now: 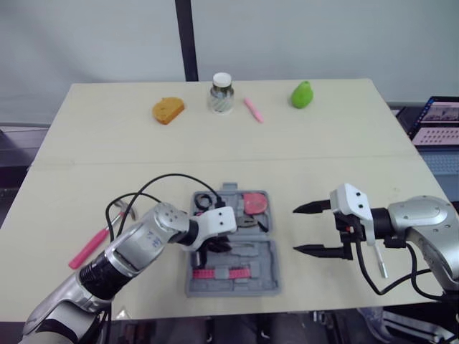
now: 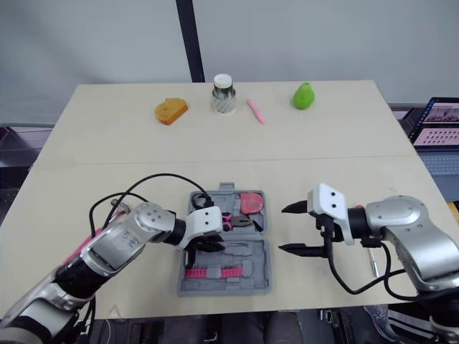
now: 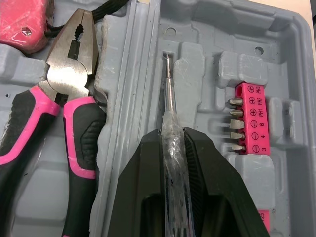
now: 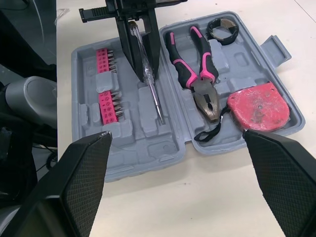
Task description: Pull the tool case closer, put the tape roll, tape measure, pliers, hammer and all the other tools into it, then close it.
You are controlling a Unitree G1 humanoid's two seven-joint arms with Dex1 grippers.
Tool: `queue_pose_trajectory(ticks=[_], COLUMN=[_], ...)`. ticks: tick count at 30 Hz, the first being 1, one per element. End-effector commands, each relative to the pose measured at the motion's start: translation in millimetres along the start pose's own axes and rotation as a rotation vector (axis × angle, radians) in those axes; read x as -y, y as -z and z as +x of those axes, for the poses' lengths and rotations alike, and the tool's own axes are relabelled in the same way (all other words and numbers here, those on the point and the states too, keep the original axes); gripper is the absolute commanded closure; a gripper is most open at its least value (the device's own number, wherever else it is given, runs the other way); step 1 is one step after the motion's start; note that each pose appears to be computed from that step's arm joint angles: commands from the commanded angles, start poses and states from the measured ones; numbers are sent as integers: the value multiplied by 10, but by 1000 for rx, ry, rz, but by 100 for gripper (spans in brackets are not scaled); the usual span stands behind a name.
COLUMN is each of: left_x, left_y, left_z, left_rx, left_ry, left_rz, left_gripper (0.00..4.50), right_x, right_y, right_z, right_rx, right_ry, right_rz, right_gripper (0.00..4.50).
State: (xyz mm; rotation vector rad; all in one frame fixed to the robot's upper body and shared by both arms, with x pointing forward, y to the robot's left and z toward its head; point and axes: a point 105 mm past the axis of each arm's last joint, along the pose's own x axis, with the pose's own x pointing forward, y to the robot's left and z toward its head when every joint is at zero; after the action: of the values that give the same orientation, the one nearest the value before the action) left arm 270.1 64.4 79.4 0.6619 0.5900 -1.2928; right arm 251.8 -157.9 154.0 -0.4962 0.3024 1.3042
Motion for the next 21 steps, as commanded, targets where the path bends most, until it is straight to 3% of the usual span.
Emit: queue_pose_trajectory(ticks=[1,10,18,21], left_x=[22,43,62,98], left_y=[-15,-14,-65,-132], left_z=[13,28,-17,-60], left_rx=[3,7,24,46], left_ry=[6,15,29,46], left_rz=[22,20,30,25], left_gripper=[442,442,77,77], right_x=[28,22,20,17], right_y=[-111,-107,-107,-112], right_z=[-92,-90,-89,-89], right_rx=[7,7,9,12], right_ry=[40,40,38,37], right_rz=[-46,-42,-40,-41], right_gripper=[0,0,0,0])
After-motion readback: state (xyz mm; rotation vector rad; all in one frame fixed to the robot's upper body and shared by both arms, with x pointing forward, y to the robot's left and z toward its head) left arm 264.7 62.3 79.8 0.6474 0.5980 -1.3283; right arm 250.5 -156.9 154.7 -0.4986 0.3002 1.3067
